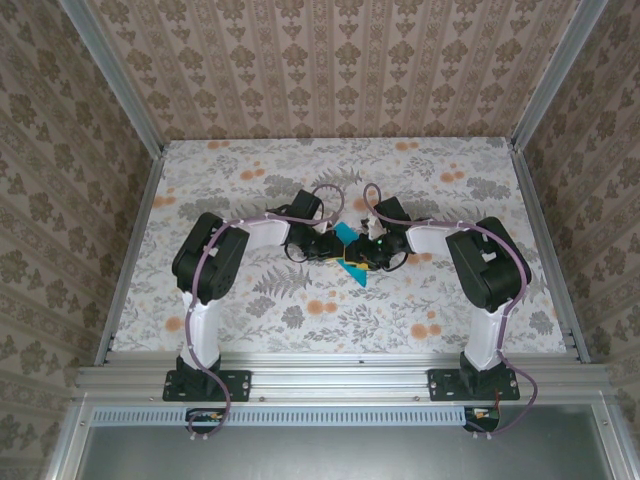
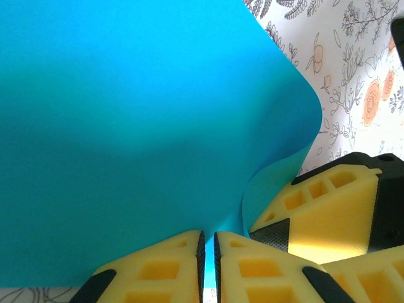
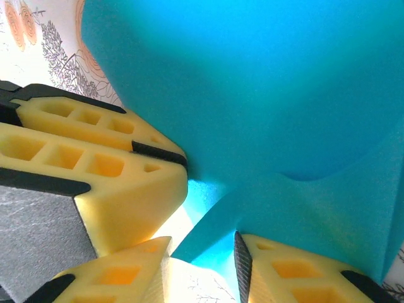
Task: Fold a paper plane with a square sheet of paper (pick it up from the middle)
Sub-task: Third fold the triangle at the center of the table.
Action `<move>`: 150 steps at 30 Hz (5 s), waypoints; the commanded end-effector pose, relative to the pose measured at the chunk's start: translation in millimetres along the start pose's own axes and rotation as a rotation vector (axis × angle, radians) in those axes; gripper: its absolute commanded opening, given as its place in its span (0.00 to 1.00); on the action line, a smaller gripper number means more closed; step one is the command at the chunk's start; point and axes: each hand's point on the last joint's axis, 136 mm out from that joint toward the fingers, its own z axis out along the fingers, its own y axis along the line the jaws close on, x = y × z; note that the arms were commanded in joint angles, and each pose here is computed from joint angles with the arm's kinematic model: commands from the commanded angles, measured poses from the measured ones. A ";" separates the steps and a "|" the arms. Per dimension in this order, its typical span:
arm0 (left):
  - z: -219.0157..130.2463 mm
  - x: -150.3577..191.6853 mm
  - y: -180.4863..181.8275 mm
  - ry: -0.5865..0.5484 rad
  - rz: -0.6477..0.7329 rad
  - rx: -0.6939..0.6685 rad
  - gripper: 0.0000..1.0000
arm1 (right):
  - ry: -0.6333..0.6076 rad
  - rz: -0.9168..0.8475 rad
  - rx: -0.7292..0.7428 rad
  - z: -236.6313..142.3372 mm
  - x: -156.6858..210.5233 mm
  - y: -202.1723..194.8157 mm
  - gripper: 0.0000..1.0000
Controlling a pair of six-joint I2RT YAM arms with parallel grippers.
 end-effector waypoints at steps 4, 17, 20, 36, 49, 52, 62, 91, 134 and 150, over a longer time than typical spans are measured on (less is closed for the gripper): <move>9.0 1.6 0.0 0.017 0.008 -0.012 0.16 | 0.020 -0.002 0.036 10.1 9.0 -15.3 0.40; -2.4 -14.5 -10.4 -0.016 0.014 0.012 0.18 | 0.027 -0.010 0.019 10.5 12.3 -14.3 0.36; -3.4 -16.2 -9.3 -0.019 0.011 0.013 0.19 | 0.027 -0.012 0.016 10.6 12.4 -14.0 0.34; -6.2 -23.1 -9.2 -0.025 0.012 0.016 0.19 | 0.044 -0.023 0.026 10.6 17.1 -16.8 0.14; -12.6 -23.8 -14.1 -0.026 0.027 0.011 0.19 | 0.062 -0.031 0.048 13.0 20.5 -23.3 0.08; -18.8 -21.8 -15.9 -0.030 0.033 0.000 0.20 | 0.067 -0.030 0.052 14.0 21.5 -24.8 0.05; -16.9 5.3 -11.4 0.013 0.030 -0.043 0.27 | 0.073 -0.033 0.048 15.1 23.3 -26.4 0.02; -11.5 29.6 -7.9 0.060 0.009 -0.066 0.14 | 0.072 -0.032 0.036 14.5 26.7 -25.9 0.01; -7.3 50.9 36.9 0.149 0.042 -0.249 0.03 | -0.021 -0.033 0.029 -2.4 -16.1 -13.4 0.15; -4.0 62.8 56.9 0.200 0.059 -0.313 0.03 | -0.038 -0.037 0.048 -3.5 -27.1 -17.9 0.15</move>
